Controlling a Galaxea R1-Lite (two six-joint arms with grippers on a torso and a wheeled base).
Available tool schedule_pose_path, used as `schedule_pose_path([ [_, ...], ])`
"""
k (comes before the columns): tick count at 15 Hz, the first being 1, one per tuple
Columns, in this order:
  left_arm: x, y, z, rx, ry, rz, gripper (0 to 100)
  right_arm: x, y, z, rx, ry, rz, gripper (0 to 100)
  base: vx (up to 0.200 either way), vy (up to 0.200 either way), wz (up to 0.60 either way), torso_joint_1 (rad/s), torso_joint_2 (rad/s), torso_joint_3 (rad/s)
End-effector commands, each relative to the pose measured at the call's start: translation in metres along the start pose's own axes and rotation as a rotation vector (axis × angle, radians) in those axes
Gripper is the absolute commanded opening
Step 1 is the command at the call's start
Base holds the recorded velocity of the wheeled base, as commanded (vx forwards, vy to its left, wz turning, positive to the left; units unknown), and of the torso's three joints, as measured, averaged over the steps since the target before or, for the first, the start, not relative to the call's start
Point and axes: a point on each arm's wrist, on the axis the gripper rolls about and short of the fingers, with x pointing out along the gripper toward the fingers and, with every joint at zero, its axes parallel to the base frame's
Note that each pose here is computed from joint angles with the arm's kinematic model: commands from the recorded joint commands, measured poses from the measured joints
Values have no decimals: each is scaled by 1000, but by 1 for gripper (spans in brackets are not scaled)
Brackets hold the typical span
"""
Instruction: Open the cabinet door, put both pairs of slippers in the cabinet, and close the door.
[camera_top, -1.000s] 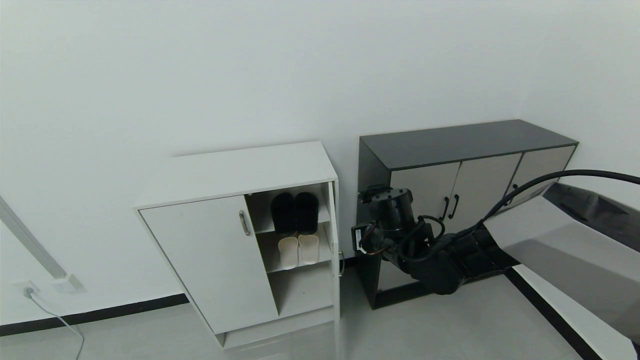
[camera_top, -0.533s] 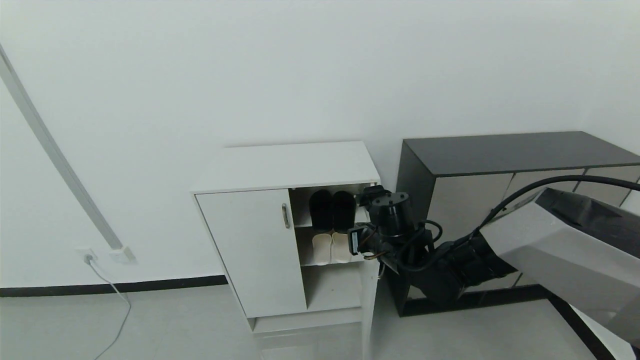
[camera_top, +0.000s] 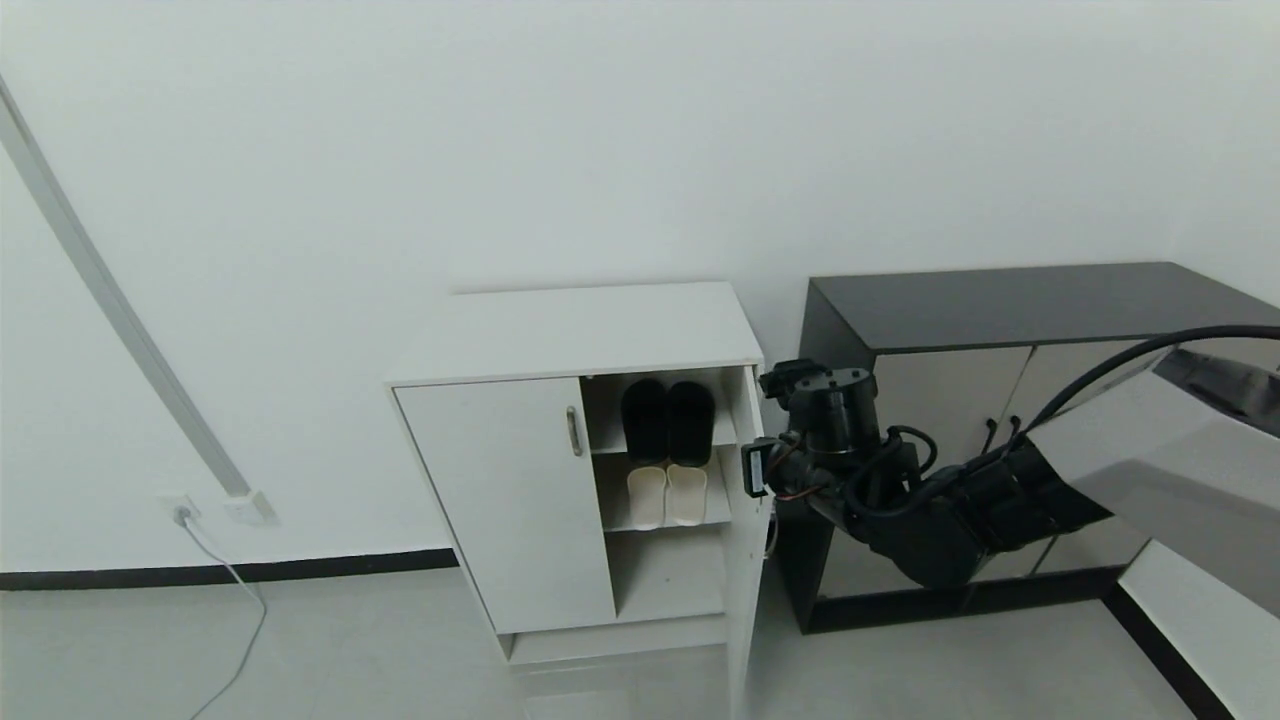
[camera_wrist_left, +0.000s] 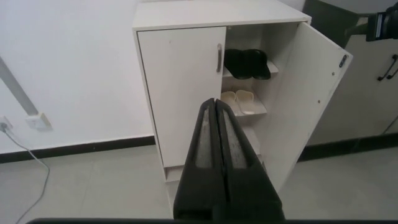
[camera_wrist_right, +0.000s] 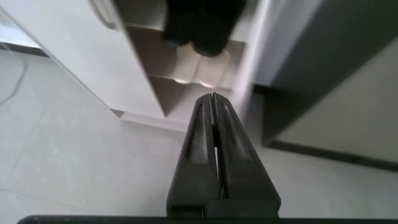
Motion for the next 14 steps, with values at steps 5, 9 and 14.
schedule_pose_path([
  [5,0,0,0,0,-1,1,0,3,-17,-1,-6,57,-48,0,80,0,0,-5,0,2],
  [9,0,0,0,0,1,1,0,19,-29,-10,-7,90,-85,0,0,0,0,0,0,0],
  [14,0,0,0,-1,1,1,0,32,-40,-26,-37,133,-112,0,0,0,0,0,0,0],
])
